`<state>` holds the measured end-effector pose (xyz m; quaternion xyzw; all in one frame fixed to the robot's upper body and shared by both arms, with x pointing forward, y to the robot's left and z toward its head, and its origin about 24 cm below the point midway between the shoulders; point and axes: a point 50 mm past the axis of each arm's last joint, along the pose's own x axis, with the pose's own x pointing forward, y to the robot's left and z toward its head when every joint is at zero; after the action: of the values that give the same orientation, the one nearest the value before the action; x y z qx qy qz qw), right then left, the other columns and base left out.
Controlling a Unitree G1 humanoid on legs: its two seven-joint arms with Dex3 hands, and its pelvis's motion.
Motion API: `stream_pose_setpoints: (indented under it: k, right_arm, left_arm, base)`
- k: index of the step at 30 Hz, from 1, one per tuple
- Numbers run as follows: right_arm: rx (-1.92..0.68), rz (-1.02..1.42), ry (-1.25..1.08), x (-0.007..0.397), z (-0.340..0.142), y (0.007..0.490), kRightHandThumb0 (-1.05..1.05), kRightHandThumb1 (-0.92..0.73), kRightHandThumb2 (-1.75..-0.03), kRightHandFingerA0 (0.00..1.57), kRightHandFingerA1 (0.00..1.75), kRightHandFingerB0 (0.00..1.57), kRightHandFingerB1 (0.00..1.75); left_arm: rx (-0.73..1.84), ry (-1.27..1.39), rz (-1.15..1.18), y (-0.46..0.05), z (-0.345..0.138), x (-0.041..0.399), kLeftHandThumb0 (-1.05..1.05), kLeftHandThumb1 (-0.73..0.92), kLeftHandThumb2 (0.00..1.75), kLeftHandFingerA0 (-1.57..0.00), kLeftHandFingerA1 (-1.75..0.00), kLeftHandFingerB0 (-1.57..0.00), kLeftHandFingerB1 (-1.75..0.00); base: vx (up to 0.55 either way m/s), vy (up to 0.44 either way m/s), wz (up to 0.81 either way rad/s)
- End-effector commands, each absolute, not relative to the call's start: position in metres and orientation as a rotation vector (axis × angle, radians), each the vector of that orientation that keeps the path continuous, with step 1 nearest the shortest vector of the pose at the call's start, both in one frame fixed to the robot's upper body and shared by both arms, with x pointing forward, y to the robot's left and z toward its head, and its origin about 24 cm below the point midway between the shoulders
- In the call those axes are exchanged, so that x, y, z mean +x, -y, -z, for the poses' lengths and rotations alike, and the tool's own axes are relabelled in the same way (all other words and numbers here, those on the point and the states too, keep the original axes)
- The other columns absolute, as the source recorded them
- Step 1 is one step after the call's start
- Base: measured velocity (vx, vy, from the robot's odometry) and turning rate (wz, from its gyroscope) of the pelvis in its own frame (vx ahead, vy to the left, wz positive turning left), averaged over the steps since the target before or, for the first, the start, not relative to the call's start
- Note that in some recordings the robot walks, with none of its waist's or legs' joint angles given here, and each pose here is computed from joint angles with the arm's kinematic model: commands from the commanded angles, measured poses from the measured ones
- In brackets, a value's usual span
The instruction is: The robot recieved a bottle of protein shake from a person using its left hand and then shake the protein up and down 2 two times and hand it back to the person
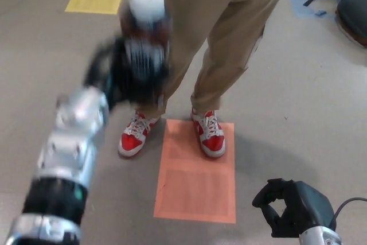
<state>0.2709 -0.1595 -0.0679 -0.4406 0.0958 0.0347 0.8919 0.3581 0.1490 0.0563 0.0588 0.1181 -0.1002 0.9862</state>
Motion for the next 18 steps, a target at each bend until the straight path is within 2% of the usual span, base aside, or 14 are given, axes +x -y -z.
stream_pose_setpoints:
  k: [1, 2, 3, 5, 6, 7, 8, 9, 10, 11, 12, 14, 17, 18]
  right_arm:
    - [-0.917, -0.059, -0.191, 0.272, 0.066, 0.165, -0.46, -0.52, -1.15, 1.07, 1.13, 0.92, 0.85]
    - [-0.916, -0.054, -0.192, 0.273, 0.065, 0.166, -0.46, -0.53, -1.16, 1.07, 1.13, 0.91, 0.85]
    - [-0.92, -0.054, -0.195, 0.274, 0.065, 0.165, -0.44, -0.54, -1.13, 1.01, 1.13, 0.95, 0.77]
    - [-0.925, -0.059, -0.207, 0.273, 0.067, 0.163, -0.45, -0.52, -1.15, 1.0, 1.05, 0.92, 0.84]
    - [-0.924, -0.06, -0.21, 0.273, 0.067, 0.162, -0.45, -0.52, -1.15, 1.0, 1.05, 0.92, 0.84]
    - [-0.915, -0.051, -0.214, 0.275, 0.066, 0.161, -0.46, -0.52, -1.07, 0.91, 1.05, 0.96, 0.75]
    - [-0.913, -0.049, -0.205, 0.275, 0.065, 0.161, -0.45, -0.48, -1.13, 0.98, 1.05, 0.92, 0.84]
    - [-0.917, -0.052, -0.192, 0.275, 0.065, 0.161, -0.45, -0.48, -1.13, 0.98, 1.05, 0.92, 0.84]
    - [-0.924, -0.058, -0.189, 0.275, 0.065, 0.16, -0.44, -0.52, -1.14, 1.02, 1.13, 0.97, 0.76]
    - [-0.926, -0.061, -0.189, 0.275, 0.065, 0.159, -0.44, -0.52, -1.14, 1.02, 1.13, 0.97, 0.76]
    - [-0.898, -0.06, -0.21, 0.275, 0.065, 0.16, -0.43, -0.51, -1.16, 1.02, 1.07, 0.92, 0.84]
    - [-0.898, -0.059, -0.206, 0.273, 0.067, 0.159, -0.45, -0.5, -1.15, 1.05, 1.08, 0.93, 0.84]
    - [-0.896, -0.046, -0.196, 0.275, 0.064, 0.162, -0.45, -0.5, -1.14, 1.04, 1.11, 0.92, 0.84]
    - [-0.907, -0.047, -0.19, 0.277, 0.063, 0.162, -0.45, -0.52, -1.16, 1.07, 1.11, 0.92, 0.85]
  left_arm:
    - [0.16, -0.298, 0.198, -0.152, -0.055, 0.362, -0.24, 0.83, 0.64, -1.11, -0.92, -0.74, -0.87]
    - [0.107, -0.209, 0.177, -0.15, -0.082, 0.374, -0.22, 0.83, 0.64, -1.11, -0.92, -0.78, -0.83]
    - [0.053, -0.113, 0.169, -0.149, -0.119, 0.385, -0.28, 0.85, 0.65, -0.92, -1.01, -0.74, -0.79]
    - [-0.022, 0.038, 0.174, -0.148, -0.179, 0.396, -0.26, 0.85, 0.65, -0.96, -1.02, -0.77, -0.83]
    - [-0.031, 0.055, 0.173, -0.148, -0.185, 0.396, -0.26, 0.85, 0.65, -0.96, -1.02, -0.77, -0.83]
    - [-0.063, 0.102, 0.169, -0.146, -0.201, 0.397, -0.2, 0.85, 0.64, -1.03, -1.05, -0.77, -0.88]
    - [-0.071, 0.113, 0.17, -0.143, -0.204, 0.397, -0.2, 0.84, 0.64, -1.03, -1.05, -0.76, -0.85]
    - [-0.066, 0.107, 0.174, -0.142, -0.2, 0.396, -0.2, 0.84, 0.64, -1.03, -1.05, -0.76, -0.85]
    - [-0.029, 0.012, 0.19, -0.139, -0.169, 0.392, -0.19, 0.85, 0.64, -1.0, -1.0, -0.76, -0.85]
    - [-0.015, -0.028, 0.197, -0.138, -0.156, 0.39, -0.19, 0.85, 0.64, -1.0, -1.0, -0.76, -0.85]
    - [0.075, -0.195, 0.213, -0.136, -0.1, 0.381, -0.23, 0.84, 0.65, -1.1, -0.93, -0.72, -0.88]
    - [0.151, -0.312, 0.231, -0.138, -0.056, 0.367, -0.21, 0.82, 0.64, -1.14, -0.87, -0.76, -0.89]
    - [0.171, -0.309, 0.247, -0.136, -0.055, 0.367, -0.24, 0.82, 0.64, -1.12, -0.88, -0.74, -0.87]
    - [0.121, -0.218, 0.223, -0.134, -0.09, 0.379, -0.29, 0.85, 0.64, -1.11, -0.91, -0.71, -0.85]
  base:
    - [0.0, 0.0, 0.0]
    - [0.0, 0.0, 0.1]
    - [0.0, 0.0, 0.06]
    - [0.0, 0.0, 0.0]
    - [0.0, 0.0, 0.0]
    - [0.0, 0.0, 0.0]
    - [0.0, 0.0, 0.0]
    - [0.0, 0.0, 0.0]
    - [0.0, 0.0, 0.0]
    - [0.0, 0.0, 0.0]
    - [0.0, 0.0, -0.1]
    - [0.0, 0.0, 0.0]
    - [0.0, 0.0, 0.0]
    - [0.0, 0.0, 0.0]
